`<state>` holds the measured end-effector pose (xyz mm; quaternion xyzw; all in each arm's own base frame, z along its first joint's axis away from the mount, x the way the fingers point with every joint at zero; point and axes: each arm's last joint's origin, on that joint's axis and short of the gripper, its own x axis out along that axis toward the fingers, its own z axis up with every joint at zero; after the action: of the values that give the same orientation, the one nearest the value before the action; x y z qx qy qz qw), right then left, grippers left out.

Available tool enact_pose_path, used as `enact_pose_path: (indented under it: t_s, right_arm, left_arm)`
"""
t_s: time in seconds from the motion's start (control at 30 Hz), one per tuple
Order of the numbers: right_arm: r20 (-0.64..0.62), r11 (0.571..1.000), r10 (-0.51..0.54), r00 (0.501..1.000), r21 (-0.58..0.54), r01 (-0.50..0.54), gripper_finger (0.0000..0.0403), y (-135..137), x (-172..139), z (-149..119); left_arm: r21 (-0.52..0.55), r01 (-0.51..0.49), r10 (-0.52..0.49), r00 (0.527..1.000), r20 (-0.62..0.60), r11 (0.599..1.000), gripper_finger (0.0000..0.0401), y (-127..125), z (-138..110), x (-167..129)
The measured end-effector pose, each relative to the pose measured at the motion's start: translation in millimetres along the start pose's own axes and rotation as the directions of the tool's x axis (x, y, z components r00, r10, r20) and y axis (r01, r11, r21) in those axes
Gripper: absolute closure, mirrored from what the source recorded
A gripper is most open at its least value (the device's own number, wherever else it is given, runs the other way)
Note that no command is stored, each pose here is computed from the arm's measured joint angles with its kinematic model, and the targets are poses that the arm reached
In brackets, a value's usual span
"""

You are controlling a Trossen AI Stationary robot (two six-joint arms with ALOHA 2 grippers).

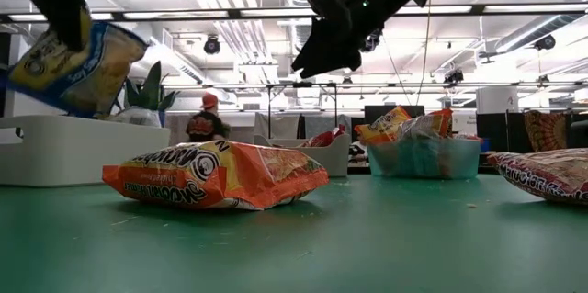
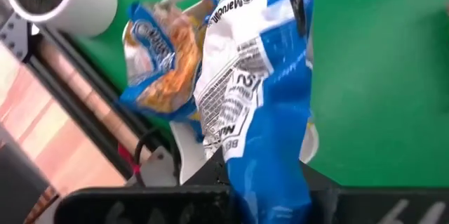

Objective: Sort Maruchan noodles
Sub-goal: Put the blue noodle pack into the white bin

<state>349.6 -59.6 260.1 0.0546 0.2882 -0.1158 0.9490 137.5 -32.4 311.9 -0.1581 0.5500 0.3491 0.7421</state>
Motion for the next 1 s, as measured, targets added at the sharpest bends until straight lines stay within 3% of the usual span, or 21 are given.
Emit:
enact_pose_path:
  t_s: [0.37,0.7,0.9,1.0]
  right_arm:
    - [0.018,1.0,0.001,1.0,-0.01,-0.001,0.0209,0.3,-1.6,5.3]
    - [0.018,1.0,0.001,1.0,-0.025,-0.001,0.0209,0.3,-1.6,5.3]
    - [0.017,1.0,0.001,1.0,-0.028,-0.001,0.0209,0.3,-1.6,5.2]
    - [0.015,1.0,0.001,1.0,-0.029,-0.001,0.0209,0.3,-1.5,4.9]
  left_arm:
    - [-0.077,-0.179,0.167,0.976,-0.139,0.981,0.04,-4.2,-1.8,42.2]
    - [-0.022,-0.284,0.272,0.934,-0.233,0.959,0.0358,-23.7,1.4,64.1]
    - [0.061,-0.312,0.316,0.905,-0.286,0.948,0.0348,-33.5,3.4,75.6]
    - [0.047,-0.321,0.321,0.907,-0.273,0.946,0.0347,-33.8,4.3,76.4]
